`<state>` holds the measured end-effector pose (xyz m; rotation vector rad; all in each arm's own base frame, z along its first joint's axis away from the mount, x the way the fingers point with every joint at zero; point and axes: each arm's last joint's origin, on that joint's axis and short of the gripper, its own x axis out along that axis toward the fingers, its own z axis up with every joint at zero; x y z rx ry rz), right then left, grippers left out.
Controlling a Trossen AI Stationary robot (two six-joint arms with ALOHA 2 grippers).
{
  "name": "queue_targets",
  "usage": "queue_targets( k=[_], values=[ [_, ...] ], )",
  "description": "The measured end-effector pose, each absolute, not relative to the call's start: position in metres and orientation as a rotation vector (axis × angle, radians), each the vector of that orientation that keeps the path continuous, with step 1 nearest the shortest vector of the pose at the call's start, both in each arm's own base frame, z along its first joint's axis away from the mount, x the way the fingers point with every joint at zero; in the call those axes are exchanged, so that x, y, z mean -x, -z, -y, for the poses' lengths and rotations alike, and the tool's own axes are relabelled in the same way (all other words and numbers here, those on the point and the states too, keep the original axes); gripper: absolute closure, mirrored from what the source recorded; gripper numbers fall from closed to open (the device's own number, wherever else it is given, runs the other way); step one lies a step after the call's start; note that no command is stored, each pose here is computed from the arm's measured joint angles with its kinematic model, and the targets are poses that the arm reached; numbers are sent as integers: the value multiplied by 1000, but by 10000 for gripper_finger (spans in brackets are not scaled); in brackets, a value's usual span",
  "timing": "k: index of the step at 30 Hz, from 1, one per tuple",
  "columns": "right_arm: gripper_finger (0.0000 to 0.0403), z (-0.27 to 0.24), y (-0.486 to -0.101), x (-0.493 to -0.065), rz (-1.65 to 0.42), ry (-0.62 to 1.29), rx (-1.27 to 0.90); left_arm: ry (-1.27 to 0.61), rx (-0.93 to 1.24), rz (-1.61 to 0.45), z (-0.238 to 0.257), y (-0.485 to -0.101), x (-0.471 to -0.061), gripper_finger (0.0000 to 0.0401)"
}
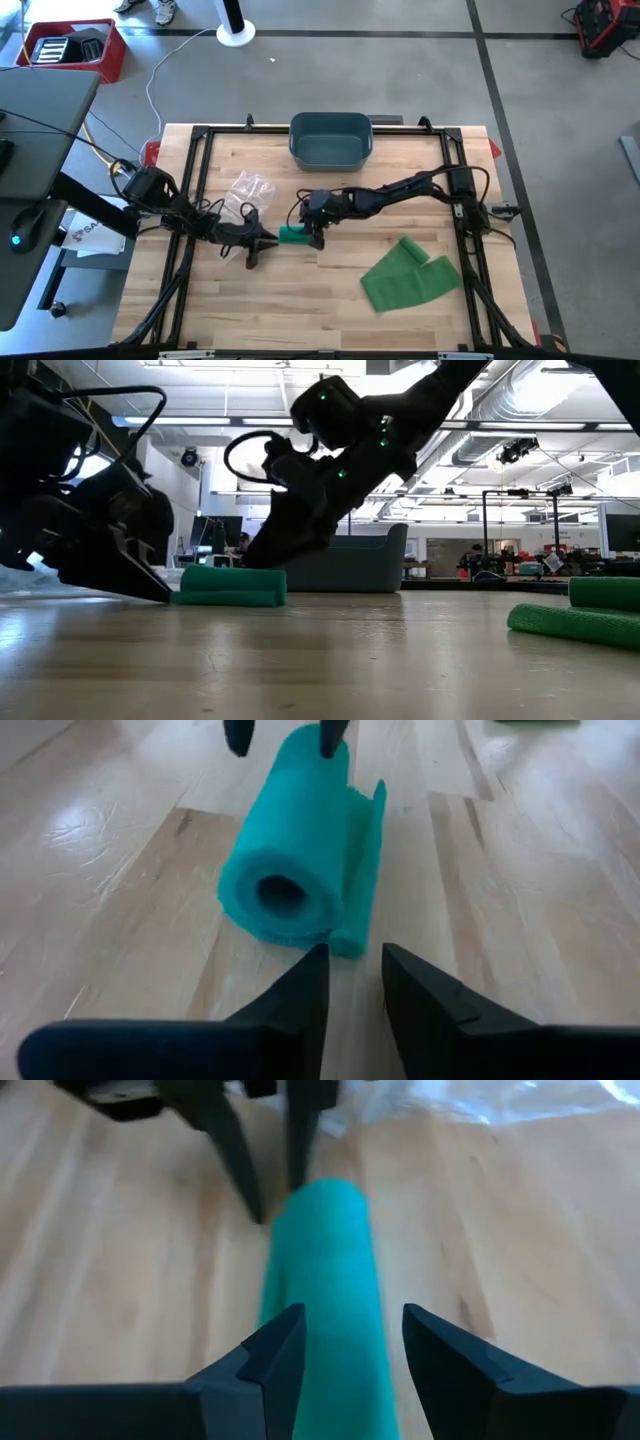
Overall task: Roll bandage
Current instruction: Roll the blue bandage
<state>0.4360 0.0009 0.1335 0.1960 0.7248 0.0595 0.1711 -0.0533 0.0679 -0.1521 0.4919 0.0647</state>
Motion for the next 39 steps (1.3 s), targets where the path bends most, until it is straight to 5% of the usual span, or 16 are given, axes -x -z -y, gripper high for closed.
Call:
queue_targets(
  k=[21, 33, 39],
  values=[
    [242, -38, -136, -435, -701, -341, 19, -221, 199, -182, 50, -112, -186, 323],
    [242, -26, -191, -401, -860, 37, 161, -246, 90, -414, 25, -114, -233, 323],
    [242, -29, -193, -399, -864, 35, 137, -132, 113, -582, 21, -104, -232, 323]
  ],
)
